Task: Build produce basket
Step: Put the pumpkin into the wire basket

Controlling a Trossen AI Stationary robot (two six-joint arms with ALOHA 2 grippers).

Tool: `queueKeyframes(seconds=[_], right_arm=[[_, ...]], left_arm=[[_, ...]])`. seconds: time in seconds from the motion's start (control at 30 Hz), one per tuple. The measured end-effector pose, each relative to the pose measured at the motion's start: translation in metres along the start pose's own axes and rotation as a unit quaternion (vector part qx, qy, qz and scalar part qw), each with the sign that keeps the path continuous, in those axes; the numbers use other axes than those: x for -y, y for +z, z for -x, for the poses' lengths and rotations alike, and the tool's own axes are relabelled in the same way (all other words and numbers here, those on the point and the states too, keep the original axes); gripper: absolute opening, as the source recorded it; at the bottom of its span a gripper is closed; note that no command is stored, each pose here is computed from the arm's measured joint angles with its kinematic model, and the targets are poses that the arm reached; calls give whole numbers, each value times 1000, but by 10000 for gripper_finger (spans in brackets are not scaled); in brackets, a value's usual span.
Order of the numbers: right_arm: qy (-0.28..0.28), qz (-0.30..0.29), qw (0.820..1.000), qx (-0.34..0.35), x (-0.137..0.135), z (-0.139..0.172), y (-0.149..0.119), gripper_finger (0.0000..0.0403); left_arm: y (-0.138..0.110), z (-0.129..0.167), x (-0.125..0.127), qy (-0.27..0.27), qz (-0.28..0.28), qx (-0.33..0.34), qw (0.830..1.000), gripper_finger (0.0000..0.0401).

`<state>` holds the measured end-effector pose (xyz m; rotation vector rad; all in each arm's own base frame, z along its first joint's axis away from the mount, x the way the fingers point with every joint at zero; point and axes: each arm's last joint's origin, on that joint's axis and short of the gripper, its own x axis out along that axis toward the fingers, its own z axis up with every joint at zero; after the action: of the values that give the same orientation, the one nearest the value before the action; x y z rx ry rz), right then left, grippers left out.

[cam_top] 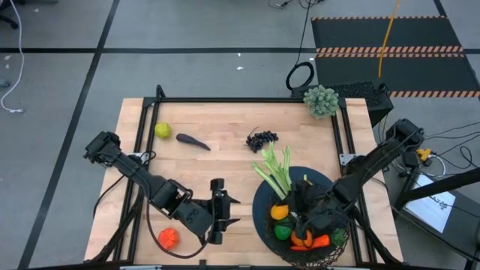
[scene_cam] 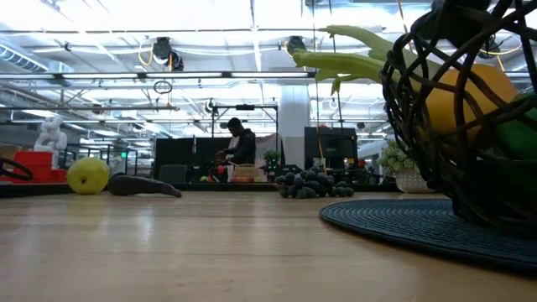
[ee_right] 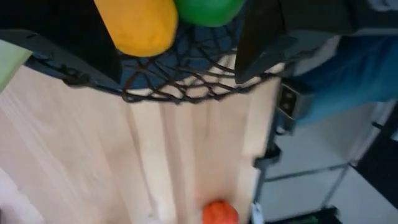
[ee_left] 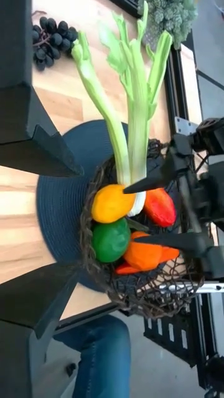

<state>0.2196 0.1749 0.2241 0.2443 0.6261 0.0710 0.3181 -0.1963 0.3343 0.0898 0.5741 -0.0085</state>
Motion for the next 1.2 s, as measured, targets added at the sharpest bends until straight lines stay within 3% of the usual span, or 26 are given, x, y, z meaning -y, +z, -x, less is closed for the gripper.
queueKeyframes(seconds=[0.17, 0.27, 0.6, 0.77, 1.2], right_arm=[[20, 9, 1000, -1, -8, 9, -4, 294], [4, 24, 999, -23, -5, 9, -9, 276], [-56, 44, 994, -80, 8, -5, -21, 140], [-62, 28, 992, -109, 15, -11, -23, 96], [-30, -17, 997, -71, 11, 12, -9, 73]], left_arm=[[-2, 4, 7, -12, -10, -2, 1000, 230], [-2, 5, 10, -18, -15, 5, 1000, 230], [-1, 3, 7, -13, -11, 5, 1000, 230], [-1, 3, 7, -13, -11, 5, 1000, 230], [-13, 18, 29, -37, -36, -18, 998, 230]])
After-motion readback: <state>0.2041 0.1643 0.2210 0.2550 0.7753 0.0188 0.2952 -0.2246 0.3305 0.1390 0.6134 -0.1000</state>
